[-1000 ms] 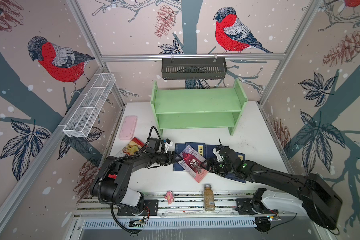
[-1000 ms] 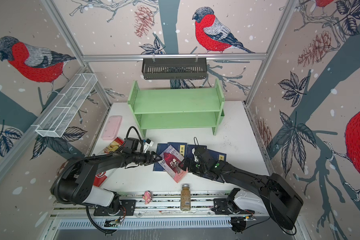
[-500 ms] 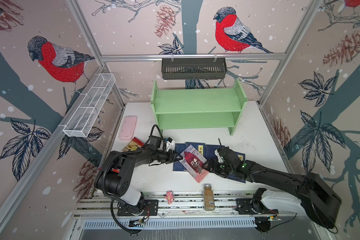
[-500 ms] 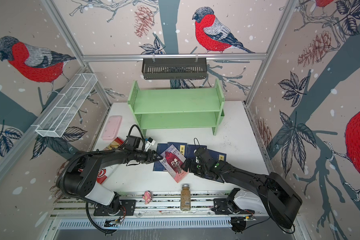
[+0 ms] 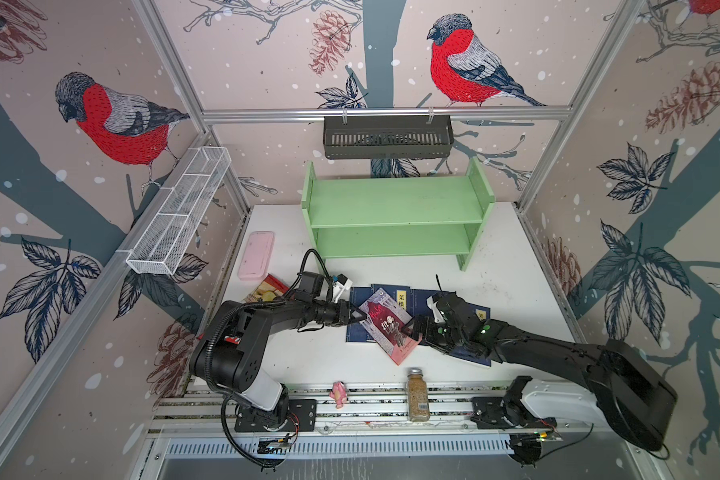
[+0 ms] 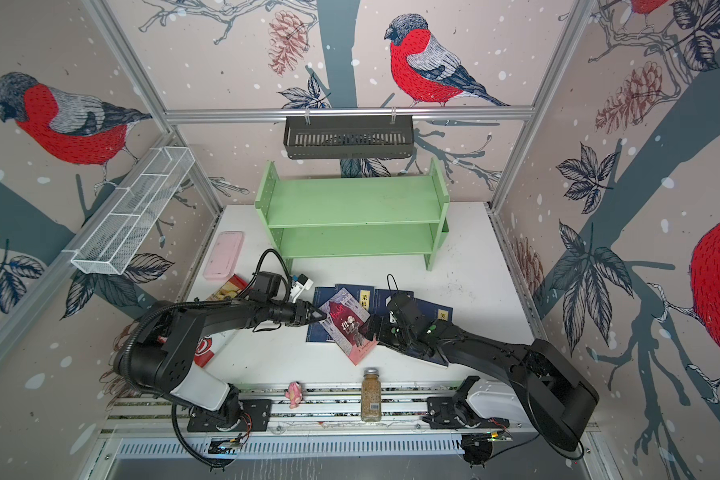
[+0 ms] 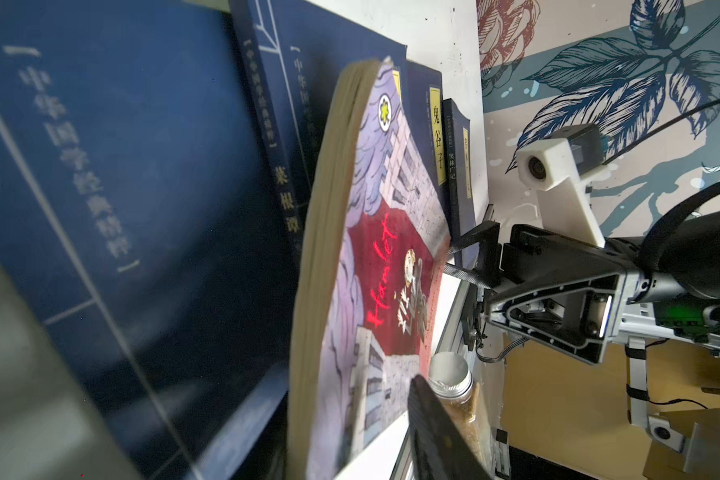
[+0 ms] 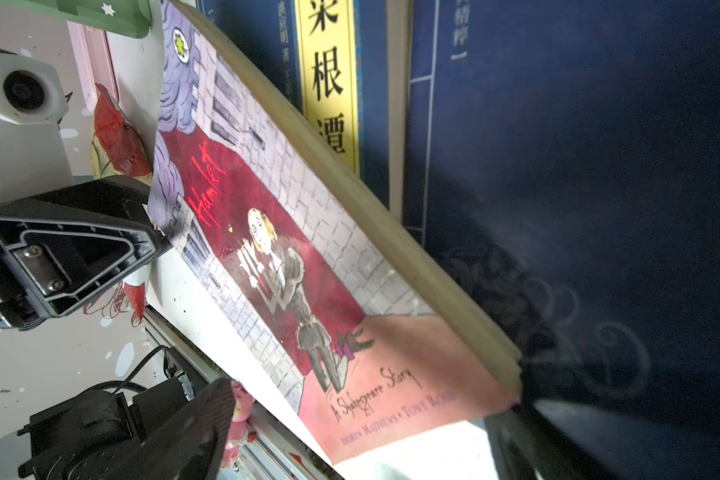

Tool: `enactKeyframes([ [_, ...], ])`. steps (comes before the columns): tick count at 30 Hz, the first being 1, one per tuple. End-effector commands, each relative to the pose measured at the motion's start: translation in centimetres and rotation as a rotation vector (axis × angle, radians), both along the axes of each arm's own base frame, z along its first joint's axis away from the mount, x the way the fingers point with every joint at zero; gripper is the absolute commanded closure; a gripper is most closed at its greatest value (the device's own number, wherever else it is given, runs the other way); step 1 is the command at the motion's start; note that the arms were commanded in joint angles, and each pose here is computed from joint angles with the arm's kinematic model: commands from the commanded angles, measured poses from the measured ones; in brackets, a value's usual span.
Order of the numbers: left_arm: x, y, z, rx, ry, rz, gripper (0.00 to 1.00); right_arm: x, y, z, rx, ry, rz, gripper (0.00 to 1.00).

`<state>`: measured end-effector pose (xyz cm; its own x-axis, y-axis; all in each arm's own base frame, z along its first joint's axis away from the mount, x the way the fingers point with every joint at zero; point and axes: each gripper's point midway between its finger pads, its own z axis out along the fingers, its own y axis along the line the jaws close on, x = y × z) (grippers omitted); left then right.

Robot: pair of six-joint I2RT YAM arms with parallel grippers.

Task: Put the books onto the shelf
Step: 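Close both grippers on opposite edges of the pink Hamlet book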

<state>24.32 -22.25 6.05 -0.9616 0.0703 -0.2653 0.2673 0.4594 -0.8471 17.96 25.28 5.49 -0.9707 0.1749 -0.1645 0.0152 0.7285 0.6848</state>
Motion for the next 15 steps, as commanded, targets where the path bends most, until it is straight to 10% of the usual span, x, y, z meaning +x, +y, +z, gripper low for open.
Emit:
enactKeyframes([
  [1,0.3,-0.6,1.0,-0.060,-0.033,-0.027,0.60,-0.3,-0.3,-0.5,-0.021,0.005,0.008,0.06],
  [9,0.3,-0.9,1.0,-0.070,0.018,-0.046,0.98,-0.1,-0.5,-0.2,-0.021,-0.006,0.002,0.05],
  [15,0.3,-0.8,3.2,-0.076,-0.040,-0.046,1.00,0.6,-1.0,1.2,-0.014,-0.062,-0.038,0.05],
])
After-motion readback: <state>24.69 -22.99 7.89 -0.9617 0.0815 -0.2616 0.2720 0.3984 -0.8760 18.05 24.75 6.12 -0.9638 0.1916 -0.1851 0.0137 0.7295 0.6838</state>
